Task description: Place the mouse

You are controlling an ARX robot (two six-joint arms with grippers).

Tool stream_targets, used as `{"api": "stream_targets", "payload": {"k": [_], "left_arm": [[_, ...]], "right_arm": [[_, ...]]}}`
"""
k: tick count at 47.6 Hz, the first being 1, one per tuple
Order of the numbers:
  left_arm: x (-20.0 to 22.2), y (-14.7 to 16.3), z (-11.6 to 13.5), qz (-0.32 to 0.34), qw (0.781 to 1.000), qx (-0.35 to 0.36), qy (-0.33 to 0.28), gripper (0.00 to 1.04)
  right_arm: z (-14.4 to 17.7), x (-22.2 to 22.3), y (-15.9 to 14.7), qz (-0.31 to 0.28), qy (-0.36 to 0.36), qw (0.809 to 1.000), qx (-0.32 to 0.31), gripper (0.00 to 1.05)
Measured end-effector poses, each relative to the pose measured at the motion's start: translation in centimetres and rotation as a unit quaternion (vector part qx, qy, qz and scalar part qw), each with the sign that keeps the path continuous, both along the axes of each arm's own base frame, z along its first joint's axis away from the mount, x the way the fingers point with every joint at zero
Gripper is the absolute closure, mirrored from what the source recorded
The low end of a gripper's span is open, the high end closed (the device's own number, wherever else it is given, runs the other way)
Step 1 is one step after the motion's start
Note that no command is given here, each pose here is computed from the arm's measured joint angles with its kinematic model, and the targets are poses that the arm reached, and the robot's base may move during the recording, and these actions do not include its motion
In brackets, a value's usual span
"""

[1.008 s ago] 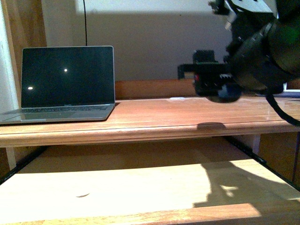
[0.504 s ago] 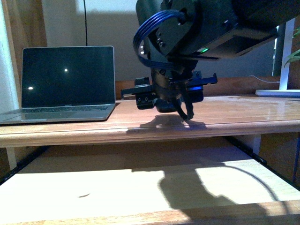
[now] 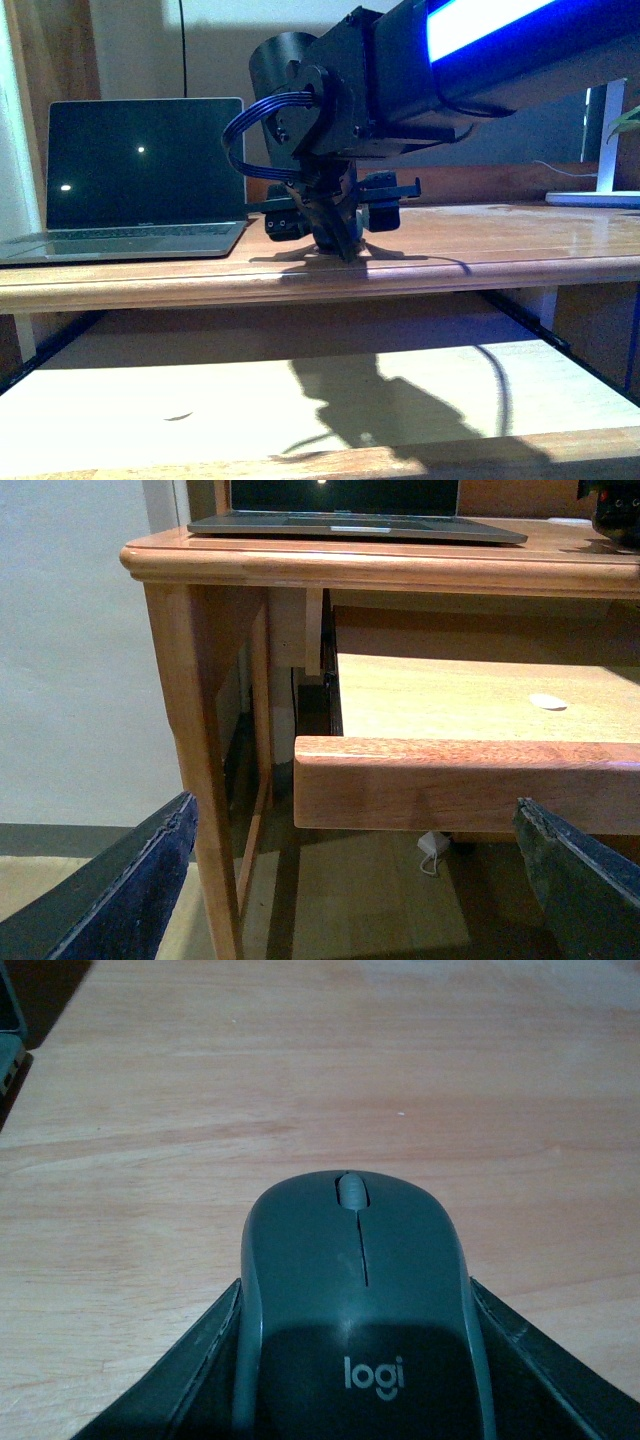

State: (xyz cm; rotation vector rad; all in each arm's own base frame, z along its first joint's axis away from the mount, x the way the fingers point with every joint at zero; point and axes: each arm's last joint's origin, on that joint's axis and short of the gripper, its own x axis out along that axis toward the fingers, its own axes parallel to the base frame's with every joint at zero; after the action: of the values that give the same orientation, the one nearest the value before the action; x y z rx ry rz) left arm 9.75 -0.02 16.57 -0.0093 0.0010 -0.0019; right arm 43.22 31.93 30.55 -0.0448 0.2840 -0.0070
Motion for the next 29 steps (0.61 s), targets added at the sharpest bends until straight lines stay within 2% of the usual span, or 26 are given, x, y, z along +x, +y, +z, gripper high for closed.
{"api": "stream_targets", "payload": {"k": [8,17,23,29], "left_arm": [[0.0,0.0,0.0,0.0,1.0,0.0,0.0,0.08],[0.0,0.0,0.0,0.0,1.0,0.0,0.0,0.08],[0.0,0.0,0.0,0.0,1.0,0.0,0.0,0.08],[0.0,0.0,0.0,0.0,1.0,0.0,0.0,0.08]], "right_arm": [[0.0,0.4,-0.8,0.0,-0.022,0.999,0.042,0.06],[1.6,-0.2,-4.0,-0.004,-0.085,0.991,0.099,0.07],[4.1,-2.2,-7.9,0.009,-0.149,0.98,0.13,0.07],[5.2,-6.0,-12.7,0.061,-0.18,0.971,0.147,0.07]]}}
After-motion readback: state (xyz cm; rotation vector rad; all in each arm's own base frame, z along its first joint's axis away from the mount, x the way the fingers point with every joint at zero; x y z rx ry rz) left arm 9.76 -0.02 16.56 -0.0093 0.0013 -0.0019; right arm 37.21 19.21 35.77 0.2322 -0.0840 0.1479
